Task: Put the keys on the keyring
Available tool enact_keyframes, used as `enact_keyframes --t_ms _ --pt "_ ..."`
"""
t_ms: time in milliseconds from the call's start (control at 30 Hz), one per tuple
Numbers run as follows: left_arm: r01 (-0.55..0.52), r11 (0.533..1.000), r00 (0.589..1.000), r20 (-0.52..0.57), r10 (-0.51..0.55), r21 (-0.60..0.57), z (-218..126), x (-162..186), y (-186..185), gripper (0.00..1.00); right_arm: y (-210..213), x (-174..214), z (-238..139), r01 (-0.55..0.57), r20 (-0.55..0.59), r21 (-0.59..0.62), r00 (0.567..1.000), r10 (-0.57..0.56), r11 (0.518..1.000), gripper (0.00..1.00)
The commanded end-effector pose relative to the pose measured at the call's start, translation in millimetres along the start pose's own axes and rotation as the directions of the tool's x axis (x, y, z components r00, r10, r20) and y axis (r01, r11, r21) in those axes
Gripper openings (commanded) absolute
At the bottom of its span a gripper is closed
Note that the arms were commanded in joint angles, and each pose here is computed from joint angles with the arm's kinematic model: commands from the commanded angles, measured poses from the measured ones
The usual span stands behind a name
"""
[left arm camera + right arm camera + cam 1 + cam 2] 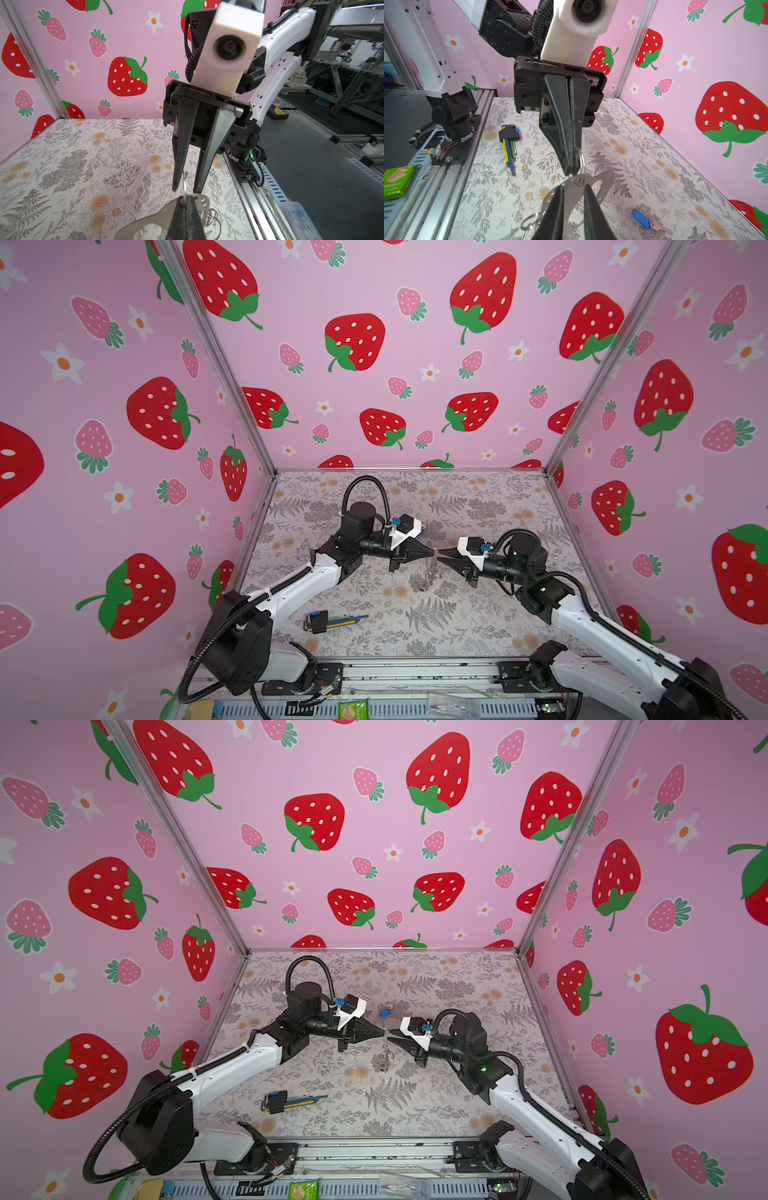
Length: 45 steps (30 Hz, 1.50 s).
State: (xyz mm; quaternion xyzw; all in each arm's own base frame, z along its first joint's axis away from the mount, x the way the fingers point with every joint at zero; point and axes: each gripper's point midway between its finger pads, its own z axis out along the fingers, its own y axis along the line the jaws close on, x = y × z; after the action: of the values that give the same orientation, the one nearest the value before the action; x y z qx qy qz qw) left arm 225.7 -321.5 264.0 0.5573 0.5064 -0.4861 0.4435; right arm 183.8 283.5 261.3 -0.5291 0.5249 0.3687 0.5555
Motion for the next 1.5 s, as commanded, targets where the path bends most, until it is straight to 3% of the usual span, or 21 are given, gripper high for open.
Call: enact_keyframes --t_ms 0,700,833,1067,1300,1467 --pt "-0.057 0.998 0.998 0.027 0.056 0.037 1.8 -18.1 -3.1 0.00 1.7 -10.9 0.0 0.012 0.040 -0.026 0.999 -0.011 1.000 0.19" --pt "-0.076 0.997 0.997 -0.025 0.077 0.033 2.3 -11.3 -6.7 0.00 2.9 -3.5 4.3 -0.038 0.023 -0.049 0.999 0.040 0.998 0.00" --pt "-0.116 0.993 0.986 -0.123 0.112 -0.024 -3.7 -3.9 -2.1 0.13 1.9 1.3 3.1 -0.042 -0.028 -0.042 0.999 0.040 0.998 0.00" --pt "-0.345 0.918 0.914 -0.293 0.280 -0.198 -29.0 -5.8 11.0 0.20 -3.9 9.6 4.4 -0.084 -0.126 -0.028 0.989 0.080 0.996 0.00" --pt "-0.521 0.827 0.809 -0.430 0.401 -0.209 -24.5 -3.1 7.4 0.24 -6.7 8.1 10.8 -0.127 -0.191 -0.066 0.975 0.113 0.990 0.00" --pt "-0.596 0.766 0.753 -0.497 0.430 -0.240 -19.0 -4.6 17.5 0.24 -7.9 3.8 12.2 -0.136 -0.210 -0.080 0.971 0.117 0.987 0.00"
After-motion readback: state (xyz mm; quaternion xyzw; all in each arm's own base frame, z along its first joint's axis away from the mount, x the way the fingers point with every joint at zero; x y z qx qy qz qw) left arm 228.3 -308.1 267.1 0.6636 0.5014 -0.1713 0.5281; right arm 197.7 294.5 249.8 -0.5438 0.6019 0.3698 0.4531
